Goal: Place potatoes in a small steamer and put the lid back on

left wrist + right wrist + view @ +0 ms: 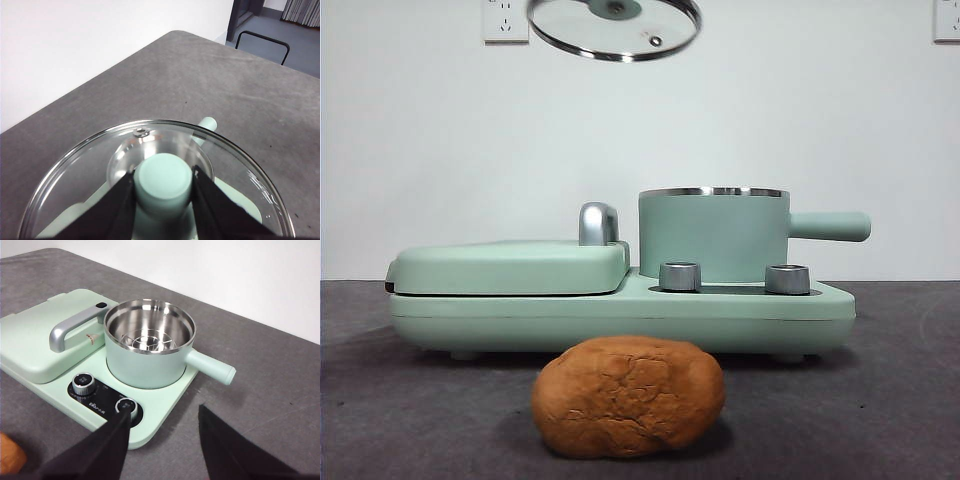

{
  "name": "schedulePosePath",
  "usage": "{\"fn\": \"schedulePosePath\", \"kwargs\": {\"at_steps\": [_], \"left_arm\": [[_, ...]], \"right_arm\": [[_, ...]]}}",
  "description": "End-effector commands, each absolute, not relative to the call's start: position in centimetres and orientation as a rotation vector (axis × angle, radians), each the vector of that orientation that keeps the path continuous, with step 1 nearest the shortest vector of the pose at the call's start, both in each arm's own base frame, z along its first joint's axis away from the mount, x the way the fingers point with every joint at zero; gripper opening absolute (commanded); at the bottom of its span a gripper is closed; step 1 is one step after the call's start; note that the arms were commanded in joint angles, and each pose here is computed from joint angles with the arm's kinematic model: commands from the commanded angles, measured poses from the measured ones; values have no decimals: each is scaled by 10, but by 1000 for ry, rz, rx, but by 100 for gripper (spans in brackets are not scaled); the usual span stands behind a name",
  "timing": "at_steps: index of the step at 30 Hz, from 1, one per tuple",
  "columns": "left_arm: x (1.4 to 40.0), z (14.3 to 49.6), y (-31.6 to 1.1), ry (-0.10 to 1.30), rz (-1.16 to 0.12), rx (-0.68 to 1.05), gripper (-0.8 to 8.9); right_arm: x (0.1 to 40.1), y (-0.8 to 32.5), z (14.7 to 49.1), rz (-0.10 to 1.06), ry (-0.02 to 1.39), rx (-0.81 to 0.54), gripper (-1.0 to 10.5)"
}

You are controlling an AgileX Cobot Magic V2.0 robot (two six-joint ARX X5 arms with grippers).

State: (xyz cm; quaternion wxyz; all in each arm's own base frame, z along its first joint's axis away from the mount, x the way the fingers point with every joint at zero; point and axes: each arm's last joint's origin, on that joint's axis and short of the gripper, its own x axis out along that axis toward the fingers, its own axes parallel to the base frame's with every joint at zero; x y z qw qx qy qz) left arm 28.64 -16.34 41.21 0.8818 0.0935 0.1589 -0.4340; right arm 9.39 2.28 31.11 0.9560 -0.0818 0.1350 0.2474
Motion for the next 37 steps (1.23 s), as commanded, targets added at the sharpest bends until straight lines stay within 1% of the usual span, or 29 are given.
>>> {"fn": "schedulePosePath", "kwargs": {"at_steps": [1, 9, 15, 17, 19, 22, 24, 28, 31, 37], "left_arm": [[275, 430, -155, 263, -902, 215, 11], [252, 444, -129, 237, -849, 216, 11], [232, 435, -106, 245, -796, 209, 11], [226, 428, -99, 261, -780, 204, 11], [219, 419, -92, 281, -764, 196, 11], [211, 404, -84, 306, -741, 165, 10], [205, 393, -81, 319, -729, 139, 10], [194, 372, -76, 340, -718, 104, 10], [187, 360, -73, 361, -715, 91, 10], [182, 353, -71, 381, -692, 83, 10]], "right_arm": [[93, 23, 316, 499, 268, -156, 215], [93, 23, 314, 504, 284, -153, 215], [92, 25, 313, 539, 294, -155, 216], [92, 28, 313, 591, 292, -165, 221], [95, 32, 312, 649, 302, -177, 253], [103, 41, 307, 718, 348, -189, 310], [109, 49, 303, 772, 389, -201, 311], [125, 72, 290, 897, 479, -274, 314], [134, 91, 279, 989, 521, -329, 343], [148, 129, 258, 1137, 563, -439, 365]]}}
